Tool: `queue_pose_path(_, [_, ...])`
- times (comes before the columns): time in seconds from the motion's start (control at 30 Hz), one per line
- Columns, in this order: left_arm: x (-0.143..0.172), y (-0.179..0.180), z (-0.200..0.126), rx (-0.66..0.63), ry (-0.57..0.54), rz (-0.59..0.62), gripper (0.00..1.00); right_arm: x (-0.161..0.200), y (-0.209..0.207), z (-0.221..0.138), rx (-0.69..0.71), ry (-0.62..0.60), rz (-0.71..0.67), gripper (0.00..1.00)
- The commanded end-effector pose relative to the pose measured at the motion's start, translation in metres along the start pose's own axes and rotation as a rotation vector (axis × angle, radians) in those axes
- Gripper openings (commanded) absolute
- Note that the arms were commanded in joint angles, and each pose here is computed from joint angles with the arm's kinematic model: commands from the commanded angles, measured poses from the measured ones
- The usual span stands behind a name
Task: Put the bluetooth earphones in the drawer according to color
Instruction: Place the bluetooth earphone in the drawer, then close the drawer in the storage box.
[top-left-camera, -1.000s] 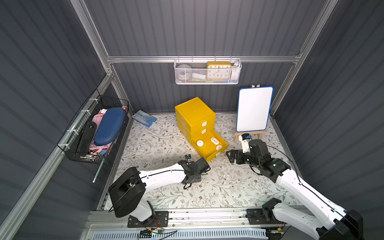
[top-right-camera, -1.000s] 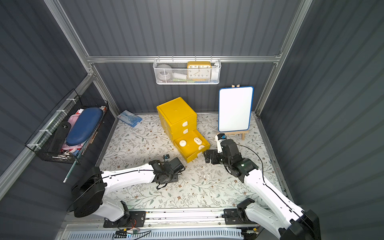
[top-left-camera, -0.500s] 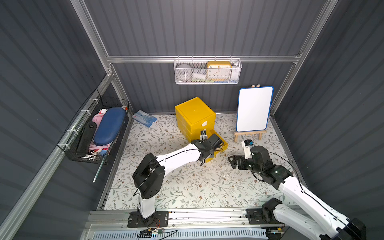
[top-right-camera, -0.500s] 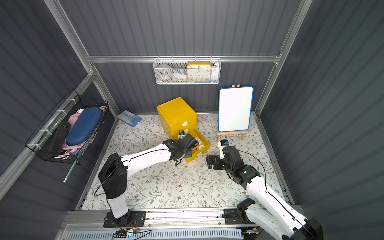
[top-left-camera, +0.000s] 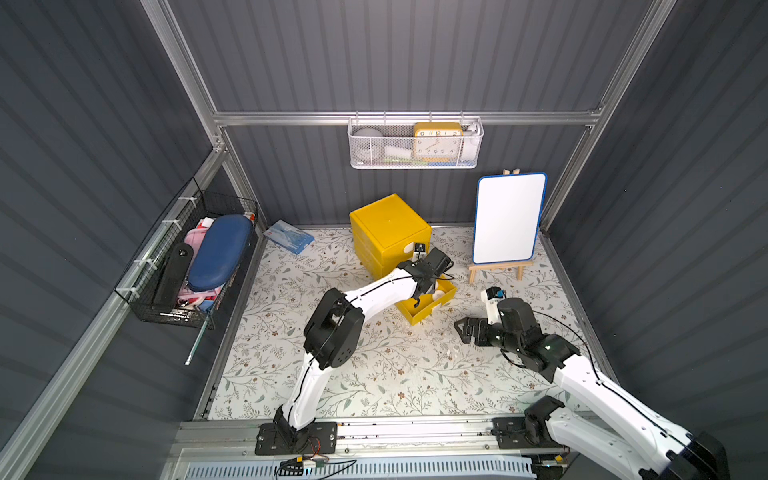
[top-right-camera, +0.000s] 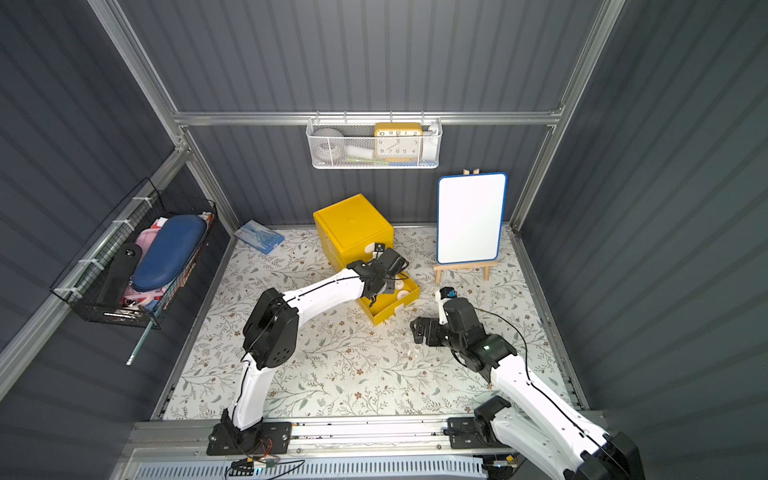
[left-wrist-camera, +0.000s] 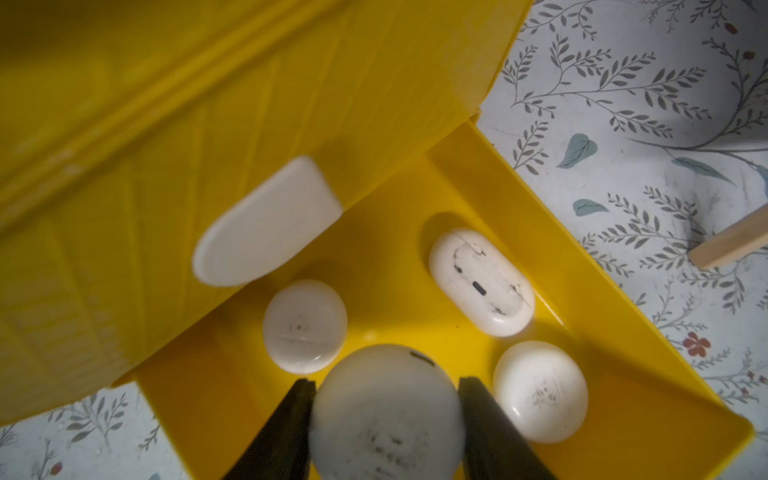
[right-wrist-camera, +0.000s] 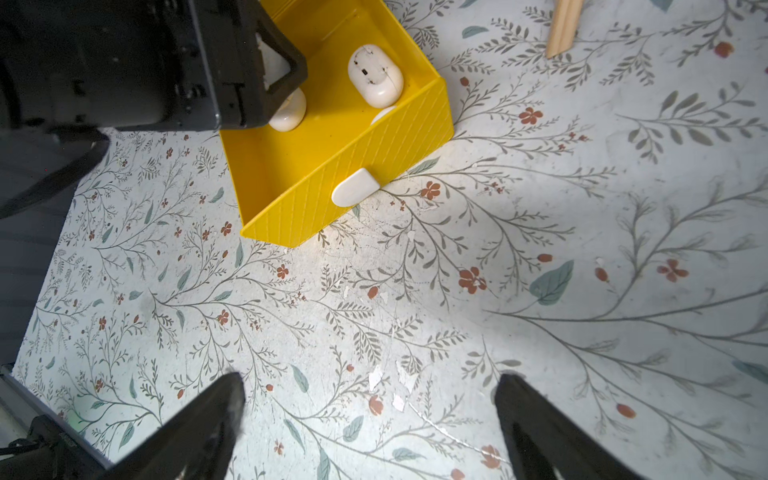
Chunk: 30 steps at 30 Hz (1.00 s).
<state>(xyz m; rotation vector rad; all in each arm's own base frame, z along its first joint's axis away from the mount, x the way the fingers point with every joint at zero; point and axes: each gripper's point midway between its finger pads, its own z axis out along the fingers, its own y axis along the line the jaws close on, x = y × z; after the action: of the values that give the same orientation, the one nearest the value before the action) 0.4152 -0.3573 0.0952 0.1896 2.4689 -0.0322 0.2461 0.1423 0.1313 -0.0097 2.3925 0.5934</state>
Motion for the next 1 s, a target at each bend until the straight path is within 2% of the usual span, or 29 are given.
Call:
queue_pose_path(0.0, [-0.010, 0.006, 0.004, -0.027, 0.004, 0.010, 0.60, 0.006, 0.001, 0.003, -0.019, 0.018, 0.016, 0.99])
queue_pose_path(0.13, [-0.019, 0.009, -0.018, -0.006, 0.002, -0.025, 0.85, 0.010, -0.002, 0.003, -0.010, 0.025, 0.019, 0.99])
queue_pose_path(0.23, [-0.028, 0.009, -0.043, 0.044, -0.021, -0.047, 0.94, 0.011, -0.003, 0.003, -0.007, 0.020, 0.023, 0.99])
queue_pose_path(0.5, [-0.062, 0.012, -0.121, 0.202, -0.131, -0.061, 0.99, 0.018, -0.008, 0.005, -0.001, 0.029, 0.039, 0.99])
queue_pose_path(0.63, [-0.085, 0.021, -0.148, 0.220, -0.209, -0.050, 0.99, 0.019, -0.011, 0.006, 0.012, 0.023, 0.056, 0.99])
queue_pose_path(0.8, [-0.118, 0.047, -0.158, 0.217, -0.265, -0.074, 0.99, 0.013, -0.017, 0.007, 0.042, -0.020, 0.079, 0.99])
queue_pose_path(0.97, [-0.156, 0.079, -0.153, 0.215, -0.313, -0.090, 0.99, 0.000, -0.027, 0.008, 0.082, -0.124, 0.138, 0.99])
